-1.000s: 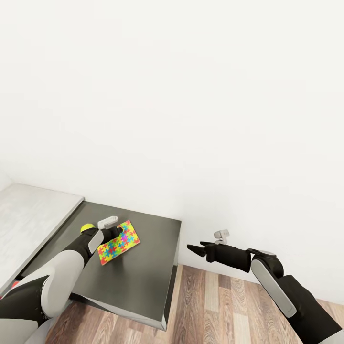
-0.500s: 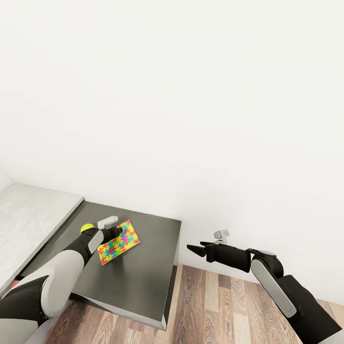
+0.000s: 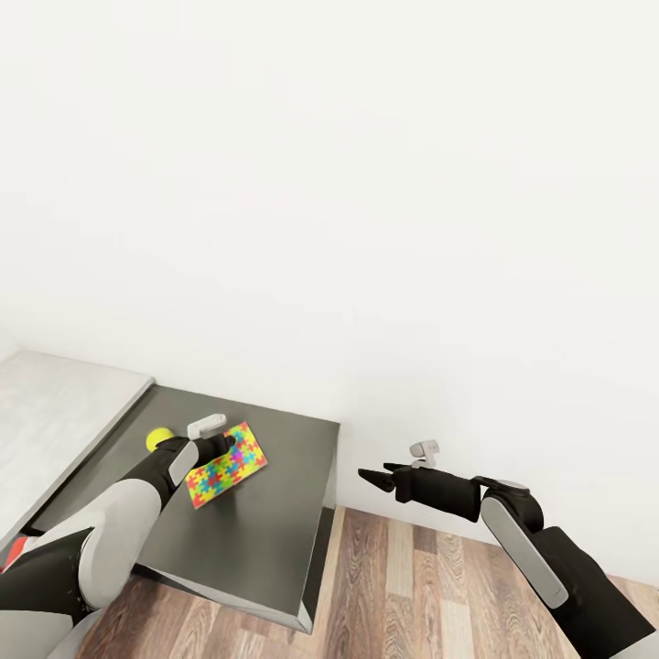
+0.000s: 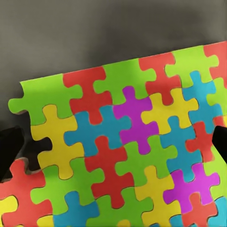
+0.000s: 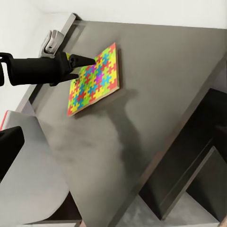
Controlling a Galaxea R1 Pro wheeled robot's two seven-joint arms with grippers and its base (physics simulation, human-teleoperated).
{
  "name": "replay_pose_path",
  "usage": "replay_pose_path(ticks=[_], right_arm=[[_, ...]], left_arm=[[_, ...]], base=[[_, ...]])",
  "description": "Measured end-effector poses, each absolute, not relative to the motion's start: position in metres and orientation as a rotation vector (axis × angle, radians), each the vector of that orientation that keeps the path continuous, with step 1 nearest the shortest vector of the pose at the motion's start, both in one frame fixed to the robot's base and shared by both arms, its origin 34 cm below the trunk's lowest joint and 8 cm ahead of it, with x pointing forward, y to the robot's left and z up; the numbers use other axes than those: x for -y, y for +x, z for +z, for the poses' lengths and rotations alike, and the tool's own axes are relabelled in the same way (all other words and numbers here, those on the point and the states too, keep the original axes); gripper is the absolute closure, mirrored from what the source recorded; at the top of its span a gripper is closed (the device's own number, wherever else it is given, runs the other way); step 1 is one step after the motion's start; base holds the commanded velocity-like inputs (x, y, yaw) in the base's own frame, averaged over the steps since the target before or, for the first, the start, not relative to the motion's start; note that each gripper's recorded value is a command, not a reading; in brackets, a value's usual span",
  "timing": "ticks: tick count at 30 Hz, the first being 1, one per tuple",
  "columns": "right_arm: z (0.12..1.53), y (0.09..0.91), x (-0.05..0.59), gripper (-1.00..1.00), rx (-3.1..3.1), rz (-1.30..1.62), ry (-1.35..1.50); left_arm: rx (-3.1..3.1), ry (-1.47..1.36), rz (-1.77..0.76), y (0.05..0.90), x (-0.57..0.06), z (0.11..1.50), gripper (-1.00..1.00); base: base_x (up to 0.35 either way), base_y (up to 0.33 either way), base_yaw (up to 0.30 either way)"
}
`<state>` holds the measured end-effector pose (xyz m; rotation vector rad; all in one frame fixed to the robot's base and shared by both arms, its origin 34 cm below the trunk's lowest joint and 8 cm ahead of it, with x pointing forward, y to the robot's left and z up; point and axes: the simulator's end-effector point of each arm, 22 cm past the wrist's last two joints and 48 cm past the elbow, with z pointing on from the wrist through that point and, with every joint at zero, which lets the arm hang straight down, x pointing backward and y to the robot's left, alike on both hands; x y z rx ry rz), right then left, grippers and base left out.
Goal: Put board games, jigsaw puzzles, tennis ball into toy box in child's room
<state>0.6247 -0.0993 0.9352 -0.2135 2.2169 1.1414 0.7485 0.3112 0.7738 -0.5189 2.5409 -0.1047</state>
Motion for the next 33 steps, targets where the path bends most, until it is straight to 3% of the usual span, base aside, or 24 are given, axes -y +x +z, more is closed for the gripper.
replay_pose_path(ticks=[14, 33], right_arm=[[0.9352, 0.6248, 0.0992, -1.00, -2.217, 1.142, -0.213], [0.9390, 0.6255, 0.0997, -1.00, -2.210, 1.139, -0.216]], left_arm=[[-2.541, -0.518, -0.104, 0.7487, -0.3113, 0.7739, -1.00], [-2.534, -0.516, -0.105, 0.7501, -0.3114, 0.7781, -1.00]], base=[[-0.053, -0.092, 0.000], [-0.003, -0.005, -0.049]])
